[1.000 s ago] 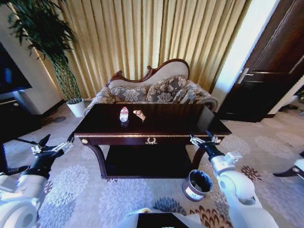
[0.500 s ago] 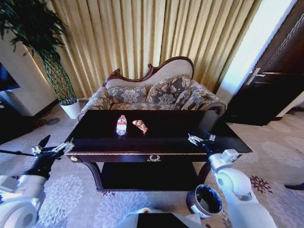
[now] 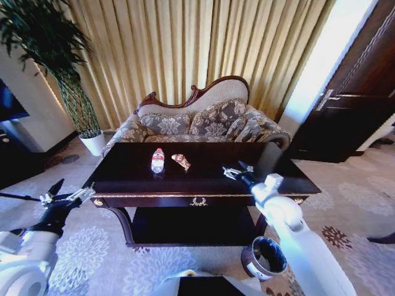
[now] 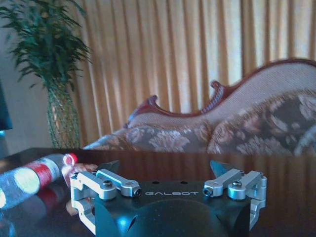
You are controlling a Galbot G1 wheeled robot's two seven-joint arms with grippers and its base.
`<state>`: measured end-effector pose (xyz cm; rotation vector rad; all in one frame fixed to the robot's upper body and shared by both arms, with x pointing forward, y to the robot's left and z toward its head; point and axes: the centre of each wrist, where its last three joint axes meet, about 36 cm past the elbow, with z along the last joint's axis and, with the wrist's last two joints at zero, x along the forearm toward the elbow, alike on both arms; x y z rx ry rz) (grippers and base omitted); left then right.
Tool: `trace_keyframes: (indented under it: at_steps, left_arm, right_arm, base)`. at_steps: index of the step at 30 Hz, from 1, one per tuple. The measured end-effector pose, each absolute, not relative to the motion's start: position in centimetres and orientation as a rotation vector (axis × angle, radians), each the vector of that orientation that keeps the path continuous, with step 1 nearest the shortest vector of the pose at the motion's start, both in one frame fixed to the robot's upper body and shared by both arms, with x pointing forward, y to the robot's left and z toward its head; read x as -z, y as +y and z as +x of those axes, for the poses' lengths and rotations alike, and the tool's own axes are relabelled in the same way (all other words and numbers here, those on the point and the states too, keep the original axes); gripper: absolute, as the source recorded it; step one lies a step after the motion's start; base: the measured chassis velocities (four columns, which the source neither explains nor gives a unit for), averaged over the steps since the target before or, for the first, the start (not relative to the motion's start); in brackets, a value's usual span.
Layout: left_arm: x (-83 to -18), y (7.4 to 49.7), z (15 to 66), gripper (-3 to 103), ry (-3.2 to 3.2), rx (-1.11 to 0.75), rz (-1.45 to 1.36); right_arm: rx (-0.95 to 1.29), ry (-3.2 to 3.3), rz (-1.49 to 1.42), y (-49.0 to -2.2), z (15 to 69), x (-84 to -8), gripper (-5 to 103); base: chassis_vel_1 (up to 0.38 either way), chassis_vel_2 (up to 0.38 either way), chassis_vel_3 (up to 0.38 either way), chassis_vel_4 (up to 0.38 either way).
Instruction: Move to the front of the table and place the trash on the table into the trash bin.
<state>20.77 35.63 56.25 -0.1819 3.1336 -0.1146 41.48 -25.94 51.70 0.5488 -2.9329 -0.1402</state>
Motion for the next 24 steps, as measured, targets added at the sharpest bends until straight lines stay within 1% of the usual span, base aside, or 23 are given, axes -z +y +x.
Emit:
trace_keyframes:
  at_steps: [2, 5, 9, 14, 16, 24]
  left_arm:
    - [-56.2, 35.6, 20.8, 100, 3.140, 0.124, -0.191]
    - [-56.2, 35.6, 20.8, 100, 3.142, 0.125, -0.195]
    - [-56.2, 35.6, 20.7, 100, 3.146, 0.129, -0.208]
    - [-56.1, 35.6, 20.7, 100, 3.149, 0.133, -0.215]
    - [-56.1, 35.6, 20.6, 100, 3.149, 0.134, -0.222]
    - [-56.0, 35.5, 20.6, 100, 3.147, 0.148, -0.229]
  right_arm:
    - [0.116, -2.927, 0.599, -24.6, 43.2, -52.8, 100]
    - [0.114, -2.911, 0.640, -23.6, 44.5, -53.4, 100]
    - [0.096, -2.869, 0.690, -21.3, 46.9, -53.1, 100]
    - [0.077, -2.827, 0.722, -19.5, 48.1, -52.3, 100]
    - [0.060, -2.792, 0.757, -17.8, 48.9, -51.6, 100]
    - [0.034, -2.743, 0.819, -15.1, 49.9, -51.1, 100]
  base:
    - [0.000, 0.000, 0.000, 0.000]
    - [0.000, 0.000, 0.000, 0.000]
    - [0.000, 0.000, 0.000, 0.000]
    - [0.000, 0.000, 0.000, 0.000]
    - [0.000, 0.000, 0.000, 0.000]
    - [0.000, 0.000, 0.000, 0.000]
